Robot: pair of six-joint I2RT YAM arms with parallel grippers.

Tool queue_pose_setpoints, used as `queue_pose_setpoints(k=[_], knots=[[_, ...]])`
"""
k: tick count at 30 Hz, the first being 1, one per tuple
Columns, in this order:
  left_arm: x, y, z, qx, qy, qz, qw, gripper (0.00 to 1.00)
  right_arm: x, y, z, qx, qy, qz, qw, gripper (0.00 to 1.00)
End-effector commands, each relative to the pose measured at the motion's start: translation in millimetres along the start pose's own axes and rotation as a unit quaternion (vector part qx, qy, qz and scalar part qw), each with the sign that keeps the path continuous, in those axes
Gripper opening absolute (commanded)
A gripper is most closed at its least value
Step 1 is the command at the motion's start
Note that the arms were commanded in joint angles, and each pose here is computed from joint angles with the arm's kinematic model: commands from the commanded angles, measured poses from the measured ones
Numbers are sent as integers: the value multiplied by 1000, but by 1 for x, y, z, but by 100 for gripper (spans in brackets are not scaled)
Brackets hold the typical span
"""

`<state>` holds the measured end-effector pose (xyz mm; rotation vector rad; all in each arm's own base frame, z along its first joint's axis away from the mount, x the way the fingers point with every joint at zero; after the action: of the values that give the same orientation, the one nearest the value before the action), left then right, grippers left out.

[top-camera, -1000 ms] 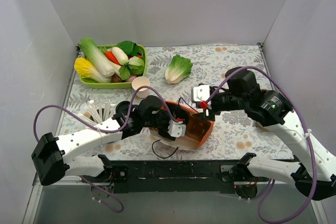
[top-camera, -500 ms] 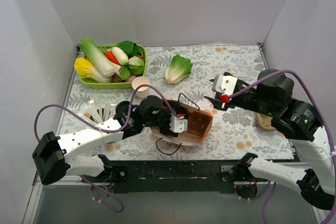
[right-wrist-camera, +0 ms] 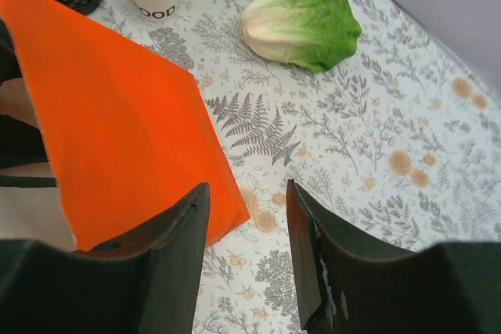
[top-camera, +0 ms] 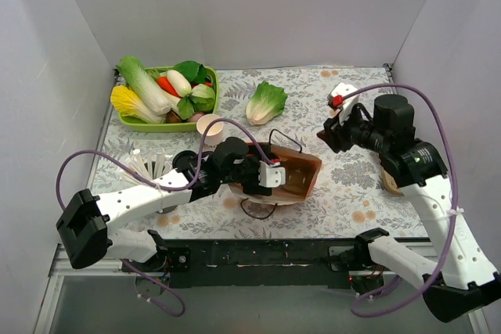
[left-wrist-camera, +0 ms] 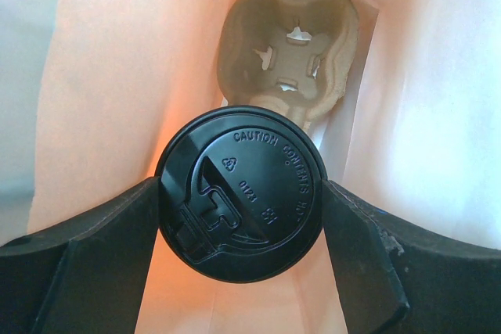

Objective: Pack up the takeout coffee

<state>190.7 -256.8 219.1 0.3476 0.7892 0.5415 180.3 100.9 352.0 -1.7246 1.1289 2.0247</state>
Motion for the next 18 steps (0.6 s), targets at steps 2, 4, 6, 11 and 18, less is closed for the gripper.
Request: queue_pose_setpoints(k=[2, 4, 6, 11, 18], knots=[[14, -2, 10, -3, 68, 24, 997, 0, 2, -17, -24, -64, -102, -18, 993, 51], [17, -6, 13, -2, 78, 26, 997, 0, 8, -23, -31, -77, -121, -6, 990, 51], [20, -10, 15, -5, 105, 32, 994, 0, 16, -35, -33, -115, -139, 14, 983, 51], [28, -21, 16, 4, 126, 48, 991, 0, 40, -57, -38, -162, -173, 44, 971, 50], [44, -31, 18, 27, 130, 76, 988, 0, 43, -72, -45, -188, -188, 50, 963, 49]])
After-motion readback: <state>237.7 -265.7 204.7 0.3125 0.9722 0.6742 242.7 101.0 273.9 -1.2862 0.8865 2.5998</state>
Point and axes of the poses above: each gripper's point midway between its finger pads, its own y axis back along the fingers, its own z axis along the line the jaws close on, x = y × z, the point moved 9 cm from there along y, back along the fingers, and after that the axes turned 12 degrees about -y, right-handed, at the moved point
